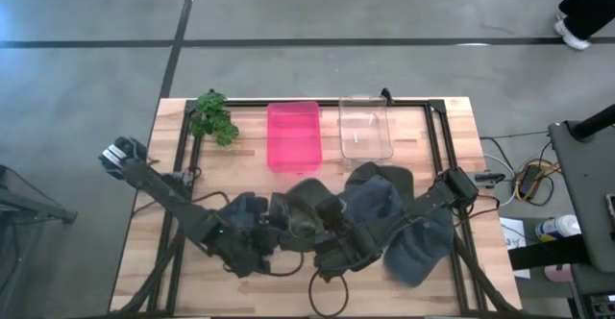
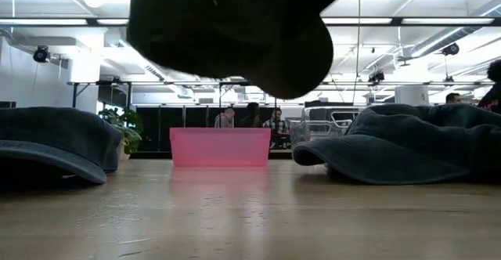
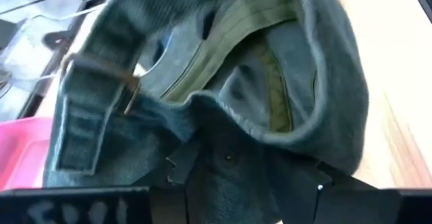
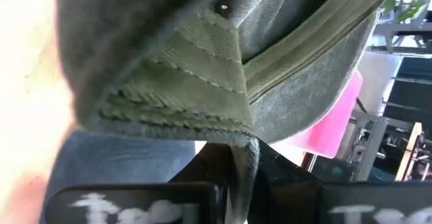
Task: Pick & Place hat
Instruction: Put the left black cap into the transparent bin
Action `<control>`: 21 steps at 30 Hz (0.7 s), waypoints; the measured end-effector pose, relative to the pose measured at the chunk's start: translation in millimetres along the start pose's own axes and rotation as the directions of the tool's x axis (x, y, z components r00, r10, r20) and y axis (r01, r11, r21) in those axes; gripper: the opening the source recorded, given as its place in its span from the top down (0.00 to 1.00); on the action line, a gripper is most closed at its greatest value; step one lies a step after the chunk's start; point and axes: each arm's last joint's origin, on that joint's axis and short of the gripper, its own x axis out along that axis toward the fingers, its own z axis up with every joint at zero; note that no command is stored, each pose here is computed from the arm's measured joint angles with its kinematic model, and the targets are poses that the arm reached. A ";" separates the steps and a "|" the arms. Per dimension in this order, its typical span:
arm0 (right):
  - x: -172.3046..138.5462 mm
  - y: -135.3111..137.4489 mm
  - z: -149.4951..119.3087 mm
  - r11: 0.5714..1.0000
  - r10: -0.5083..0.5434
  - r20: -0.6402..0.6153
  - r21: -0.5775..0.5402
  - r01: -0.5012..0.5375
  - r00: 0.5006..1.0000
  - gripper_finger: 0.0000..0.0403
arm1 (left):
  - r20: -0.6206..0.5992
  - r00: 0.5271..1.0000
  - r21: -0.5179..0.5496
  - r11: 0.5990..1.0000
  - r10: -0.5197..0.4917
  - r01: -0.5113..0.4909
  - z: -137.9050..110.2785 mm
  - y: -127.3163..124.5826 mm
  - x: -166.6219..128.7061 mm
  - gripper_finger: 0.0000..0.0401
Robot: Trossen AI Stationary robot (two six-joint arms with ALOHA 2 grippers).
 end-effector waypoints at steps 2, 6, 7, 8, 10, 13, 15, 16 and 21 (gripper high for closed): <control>4.7 4.0 -1.7 1.000 0.004 -0.012 -0.011 -0.004 1.000 0.97 | -0.017 1.000 0.010 1.000 0.013 -0.013 -2.0 -1.8 8.8 0.65; 13.0 10.7 -0.5 0.999 0.007 0.007 -0.031 -0.007 1.000 0.97 | -0.053 0.998 0.019 1.000 0.024 -0.023 -8.3 -10.0 32.0 0.65; 15.1 12.8 0.3 0.999 0.023 0.017 -0.041 -0.022 1.000 0.97 | -0.056 0.998 0.019 0.999 0.029 -0.028 -10.0 -12.9 39.3 0.65; 16.9 15.1 1.5 0.998 0.052 0.031 -0.049 -0.050 0.998 0.97 | -0.054 0.998 0.015 0.999 0.031 -0.030 -11.3 -16.2 46.2 0.65; 20.6 20.0 2.3 0.991 0.115 0.049 -0.069 -0.111 0.992 0.97 | -0.057 0.998 0.031 0.999 0.031 -0.029 -15.7 -23.8 61.4 0.65; 24.3 27.1 -0.7 0.984 0.150 0.034 -0.100 -0.146 0.988 0.97 | -0.104 0.993 0.077 0.996 0.048 -0.041 -29.5 -33.3 83.3 0.65; 24.2 30.9 -3.2 0.979 0.170 0.016 -0.113 -0.168 0.985 0.97 | -0.146 0.987 0.112 0.992 0.068 -0.051 -41.4 -38.6 96.5 0.65; 23.7 32.2 -4.8 0.975 0.190 0.002 -0.118 -0.189 0.982 0.96 | -0.165 0.983 0.129 0.990 0.076 -0.055 -47.8 -41.0 102.6 0.65; 23.7 39.2 -9.2 0.935 0.353 -0.042 -0.030 -0.354 0.935 0.88 | -0.184 0.982 0.122 0.992 0.045 -0.023 -72.9 -51.8 126.1 0.65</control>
